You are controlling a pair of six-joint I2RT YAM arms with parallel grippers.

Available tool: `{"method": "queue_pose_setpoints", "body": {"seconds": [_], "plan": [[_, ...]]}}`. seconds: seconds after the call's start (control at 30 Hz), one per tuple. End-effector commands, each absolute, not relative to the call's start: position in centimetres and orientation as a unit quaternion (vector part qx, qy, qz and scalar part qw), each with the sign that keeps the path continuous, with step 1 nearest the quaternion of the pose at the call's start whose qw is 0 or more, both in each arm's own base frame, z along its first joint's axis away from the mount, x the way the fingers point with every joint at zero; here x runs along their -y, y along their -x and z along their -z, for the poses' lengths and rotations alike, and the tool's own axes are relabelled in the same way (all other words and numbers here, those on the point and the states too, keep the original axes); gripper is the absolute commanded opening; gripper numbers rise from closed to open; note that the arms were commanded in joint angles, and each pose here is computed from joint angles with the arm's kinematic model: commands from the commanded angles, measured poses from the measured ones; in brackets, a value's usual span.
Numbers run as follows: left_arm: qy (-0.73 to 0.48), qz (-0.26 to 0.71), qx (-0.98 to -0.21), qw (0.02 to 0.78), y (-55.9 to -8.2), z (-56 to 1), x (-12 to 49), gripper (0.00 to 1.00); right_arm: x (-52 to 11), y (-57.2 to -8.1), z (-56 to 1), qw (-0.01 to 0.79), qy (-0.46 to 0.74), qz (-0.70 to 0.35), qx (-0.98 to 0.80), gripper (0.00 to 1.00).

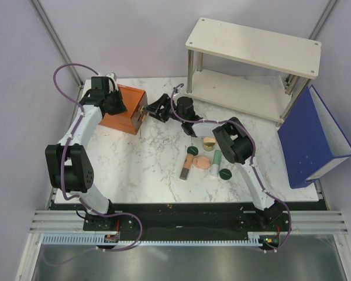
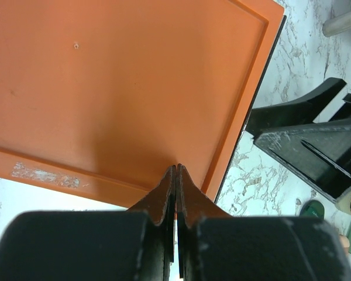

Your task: Organize the makeup

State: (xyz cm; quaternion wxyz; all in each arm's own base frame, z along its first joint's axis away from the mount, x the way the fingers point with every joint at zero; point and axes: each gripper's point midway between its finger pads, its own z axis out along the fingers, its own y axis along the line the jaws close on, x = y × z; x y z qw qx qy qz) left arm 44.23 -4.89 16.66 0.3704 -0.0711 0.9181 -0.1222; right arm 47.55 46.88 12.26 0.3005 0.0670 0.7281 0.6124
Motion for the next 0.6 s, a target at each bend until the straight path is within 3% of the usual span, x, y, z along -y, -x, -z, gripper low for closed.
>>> {"method": "queue_pose_setpoints", "body": {"seconds": [0.0, 0.57], "plan": [[0.078, 0.116, -0.931, 0.336, -43.5, -15.3, 4.6, 0.02, -47.9, -48.3, -14.2, 0.305, -0.060, -0.636, -0.706, 0.75], [0.073, 0.111, -0.939, 0.318, -43.1, -14.2, 4.5, 0.02, -49.5, -49.3, -12.8, 0.285, -0.075, -0.631, -0.718, 0.68]]}}
